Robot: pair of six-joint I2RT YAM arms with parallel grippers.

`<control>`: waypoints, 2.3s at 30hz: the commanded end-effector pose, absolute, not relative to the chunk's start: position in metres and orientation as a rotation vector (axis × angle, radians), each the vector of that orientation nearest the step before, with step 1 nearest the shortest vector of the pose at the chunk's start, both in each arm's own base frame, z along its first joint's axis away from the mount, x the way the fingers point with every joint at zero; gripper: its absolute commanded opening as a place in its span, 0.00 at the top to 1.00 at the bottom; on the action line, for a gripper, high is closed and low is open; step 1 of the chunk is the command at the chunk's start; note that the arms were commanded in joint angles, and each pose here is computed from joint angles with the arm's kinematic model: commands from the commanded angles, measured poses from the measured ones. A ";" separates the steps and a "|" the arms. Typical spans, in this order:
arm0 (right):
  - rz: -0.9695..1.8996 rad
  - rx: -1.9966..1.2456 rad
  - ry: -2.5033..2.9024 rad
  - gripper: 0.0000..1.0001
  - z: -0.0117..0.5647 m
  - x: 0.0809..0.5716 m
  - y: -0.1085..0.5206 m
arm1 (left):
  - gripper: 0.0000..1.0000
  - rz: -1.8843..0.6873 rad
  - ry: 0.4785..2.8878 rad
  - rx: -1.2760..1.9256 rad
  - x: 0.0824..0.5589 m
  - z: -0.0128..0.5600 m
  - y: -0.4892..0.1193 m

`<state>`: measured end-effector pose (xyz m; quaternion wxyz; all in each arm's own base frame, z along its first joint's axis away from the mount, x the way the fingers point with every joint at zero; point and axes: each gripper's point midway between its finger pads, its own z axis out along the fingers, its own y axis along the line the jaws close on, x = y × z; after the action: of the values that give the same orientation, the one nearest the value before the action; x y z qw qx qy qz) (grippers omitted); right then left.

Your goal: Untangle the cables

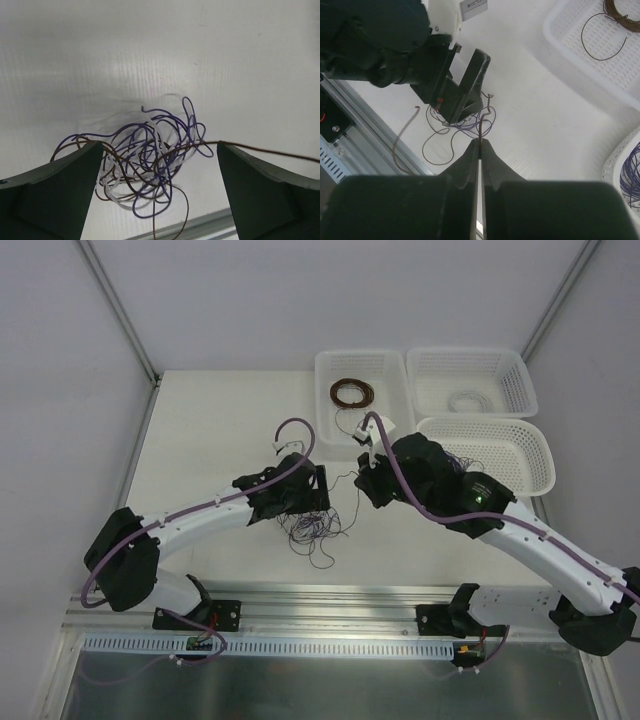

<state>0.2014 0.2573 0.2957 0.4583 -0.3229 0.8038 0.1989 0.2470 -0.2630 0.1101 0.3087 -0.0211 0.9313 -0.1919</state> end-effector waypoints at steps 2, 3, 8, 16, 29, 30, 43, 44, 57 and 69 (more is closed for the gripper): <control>0.521 -0.736 1.906 0.99 0.332 0.194 0.246 | 0.01 -0.387 2.466 -0.140 0.261 0.090 -0.262; 0.528 -0.721 1.886 0.99 0.340 0.193 0.242 | 0.01 -0.387 2.483 -0.143 0.260 0.085 -0.264; 0.491 -0.623 1.809 0.99 0.383 0.193 0.214 | 0.05 -0.304 2.567 -0.158 0.252 0.048 -0.257; 0.324 -0.430 1.704 0.99 0.434 0.196 0.146 | 0.30 -0.203 2.534 -0.158 0.257 0.045 -0.232; 0.253 -0.228 1.528 0.99 0.498 0.176 0.066 | 0.27 -0.091 2.515 -0.330 0.269 0.044 -0.143; 0.251 -0.228 1.527 0.99 0.498 0.176 0.066 | 0.27 -0.086 2.512 -0.339 0.270 0.045 -0.138; 0.283 -0.228 1.485 0.99 0.516 0.174 0.067 | 0.22 0.009 2.501 -0.511 0.270 0.037 -0.076; 0.275 -0.231 1.491 0.99 0.515 0.174 0.066 | 0.21 0.018 2.506 -0.528 0.269 0.035 -0.072; 0.263 -0.253 1.569 0.99 0.482 0.178 0.076 | 0.03 -0.083 2.450 -0.520 0.274 0.059 -0.069; 0.245 -0.471 1.956 0.99 0.315 0.181 0.135 | 0.07 -0.267 2.305 -0.358 0.268 0.120 -0.080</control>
<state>0.1843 0.1065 0.3740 0.5981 -0.1753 0.7775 0.0840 0.2738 -0.0734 0.1166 0.3938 -0.1819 0.8969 -0.0861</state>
